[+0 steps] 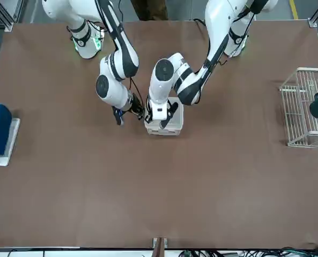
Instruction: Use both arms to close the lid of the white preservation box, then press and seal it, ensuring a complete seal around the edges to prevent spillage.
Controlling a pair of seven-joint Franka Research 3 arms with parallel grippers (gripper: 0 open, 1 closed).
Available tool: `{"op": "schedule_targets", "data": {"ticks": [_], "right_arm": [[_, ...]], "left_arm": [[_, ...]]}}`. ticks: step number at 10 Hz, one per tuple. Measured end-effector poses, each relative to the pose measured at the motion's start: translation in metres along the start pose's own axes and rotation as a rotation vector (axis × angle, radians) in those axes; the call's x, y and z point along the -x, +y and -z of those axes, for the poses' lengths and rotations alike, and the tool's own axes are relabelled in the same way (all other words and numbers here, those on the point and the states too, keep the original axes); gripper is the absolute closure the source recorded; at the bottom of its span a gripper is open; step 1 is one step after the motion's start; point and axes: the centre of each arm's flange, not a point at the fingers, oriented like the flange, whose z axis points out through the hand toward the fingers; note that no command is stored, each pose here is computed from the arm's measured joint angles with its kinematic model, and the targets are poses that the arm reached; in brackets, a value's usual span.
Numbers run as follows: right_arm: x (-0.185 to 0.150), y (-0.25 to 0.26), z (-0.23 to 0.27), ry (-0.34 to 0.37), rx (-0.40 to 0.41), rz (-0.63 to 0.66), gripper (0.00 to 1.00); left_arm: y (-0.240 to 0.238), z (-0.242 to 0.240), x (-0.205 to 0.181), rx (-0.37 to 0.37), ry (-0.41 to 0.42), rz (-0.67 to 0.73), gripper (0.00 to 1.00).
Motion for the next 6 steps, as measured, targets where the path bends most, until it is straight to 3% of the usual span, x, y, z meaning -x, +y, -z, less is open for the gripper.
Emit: {"op": "schedule_targets", "data": {"ticks": [6], "right_arm": [[-0.0006,-0.0002,-0.0084,0.004,-0.015,-0.004,0.96]], "left_arm": [[0.0002,-0.0002,0.0001,0.0,0.0,0.0,0.99]]}}
